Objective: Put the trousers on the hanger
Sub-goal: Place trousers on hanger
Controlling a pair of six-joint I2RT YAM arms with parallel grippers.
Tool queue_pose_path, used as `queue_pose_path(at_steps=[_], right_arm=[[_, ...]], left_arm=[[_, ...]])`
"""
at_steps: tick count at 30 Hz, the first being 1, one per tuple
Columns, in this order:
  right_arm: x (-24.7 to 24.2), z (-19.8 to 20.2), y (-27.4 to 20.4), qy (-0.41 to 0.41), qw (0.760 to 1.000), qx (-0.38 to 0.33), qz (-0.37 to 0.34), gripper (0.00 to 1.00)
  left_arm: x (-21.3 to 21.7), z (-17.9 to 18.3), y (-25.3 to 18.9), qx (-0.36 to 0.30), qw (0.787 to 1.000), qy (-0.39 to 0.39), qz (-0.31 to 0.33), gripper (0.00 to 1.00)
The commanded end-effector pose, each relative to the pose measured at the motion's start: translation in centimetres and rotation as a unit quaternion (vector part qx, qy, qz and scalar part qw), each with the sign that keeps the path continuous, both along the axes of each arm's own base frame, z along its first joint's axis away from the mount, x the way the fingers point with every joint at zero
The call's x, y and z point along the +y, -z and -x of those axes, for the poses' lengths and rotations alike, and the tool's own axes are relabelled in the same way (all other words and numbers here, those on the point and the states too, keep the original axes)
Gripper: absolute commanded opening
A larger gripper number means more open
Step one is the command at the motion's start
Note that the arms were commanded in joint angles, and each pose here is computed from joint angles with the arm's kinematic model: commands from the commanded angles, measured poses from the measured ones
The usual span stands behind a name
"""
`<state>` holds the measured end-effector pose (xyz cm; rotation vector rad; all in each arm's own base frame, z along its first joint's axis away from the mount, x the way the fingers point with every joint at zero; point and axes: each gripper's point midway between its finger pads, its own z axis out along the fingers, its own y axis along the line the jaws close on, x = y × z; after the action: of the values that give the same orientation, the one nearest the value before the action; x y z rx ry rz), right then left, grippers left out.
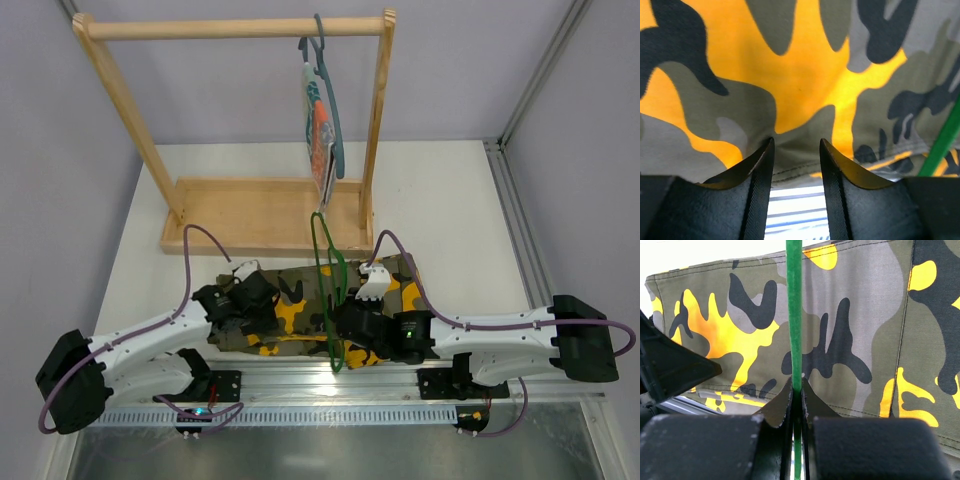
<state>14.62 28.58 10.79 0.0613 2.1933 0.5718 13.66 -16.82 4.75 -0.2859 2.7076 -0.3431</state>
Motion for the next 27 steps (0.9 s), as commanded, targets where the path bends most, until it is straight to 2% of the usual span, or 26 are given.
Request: queue_pose_path(at_steps=[1, 5, 8, 10, 12, 15, 16, 17, 19, 20, 21, 22, 24, 25, 27], right_arm=[[0.7, -0.6, -1.9, 0.008, 1.0, -0.019, -0.021, 0.04], [1.3, -0.6, -2.2, 0.005, 1.0, -0.019, -0.021, 0.04], [1.3, -0.6, -1.8, 0.005, 1.0, -0.017, -0.017, 0.04], [1.1, -0.6, -1.4, 0.007, 1.0, -0.015, -0.012, 0.04], [1.1, -0.6, -1.0, 0.009, 1.0, -0.013, -0.009, 0.04], [1.3, -0.6, -1.2, 0.008, 1.0, -0.014, -0.008, 0.04], [1.6, -0.6, -1.5, 0.006, 1.0, -0.014, -0.009, 0.04], [1.8, -0.7, -1.9, 0.006, 1.0, -0.015, -0.012, 0.04], [2.4, -0.9, -2.7, 0.002, 1.0, -0.019, -0.014, 0.05], [2.7, -0.8, -2.9, -0.001, 1.0, -0.02, -0.014, 0.12], [2.9, -0.8, -2.9, -0.003, 1.0, -0.019, -0.012, 0.14], [3.3, -0.9, -3.4, -0.005, 1.0, -0.021, -0.015, 0.18], [3.8, -0.9, -3.1, -0.01, 1.0, -0.018, -0.009, 0.25], [4.1, -0.8, -3.2, -0.013, 1.0, -0.018, -0.009, 0.26], [4.5, -0.8, -2.8, -0.017, 1.0, -0.013, -0.006, 0.26]], left_arm=[[1.9, -0.9, 0.5, -0.008, 0.998, -0.02, -0.055, 0.43], [3.0, -0.8, 2.5, 0.012, 0.997, -0.037, -0.073, 0.44], [5.0, -1.1, 2.3, 0.007, 0.993, -0.065, -0.102, 0.5], [5.4, -2.1, 0.7, -0.019, 0.991, -0.077, -0.107, 0.53], [7.2, -2.6, -0.5, -0.038, 0.984, -0.096, -0.142, 0.56], [7.0, -3.8, -3.1, -0.064, 0.983, -0.098, -0.141, 0.59], [6.0, -4.4, -4.1, -0.075, 0.986, -0.084, -0.122, 0.59], [3.9, -4.5, -5.5, -0.077, 0.993, -0.054, -0.072, 0.6], [-0.9, -6.1, -8.3, -0.135, 0.99, 0.01, 0.028, 0.66], [-3.2, -6.3, -9.7, -0.152, 0.984, 0.034, 0.088, 0.68], [-5.2, -5.0, -9.7, -0.14, 0.976, 0.072, 0.149, 0.7], [-7.7, -6.1, -12.5, -0.182, 0.954, 0.081, 0.223, 0.71], [-9.3, -5.1, -11.7, -0.16, 0.945, 0.103, 0.266, 0.72], [-10.1, -5.4, -12.5, -0.174, 0.935, 0.104, 0.291, 0.72], [-10.6, -5.3, -11.7, -0.171, 0.931, 0.109, 0.302, 0.72]])
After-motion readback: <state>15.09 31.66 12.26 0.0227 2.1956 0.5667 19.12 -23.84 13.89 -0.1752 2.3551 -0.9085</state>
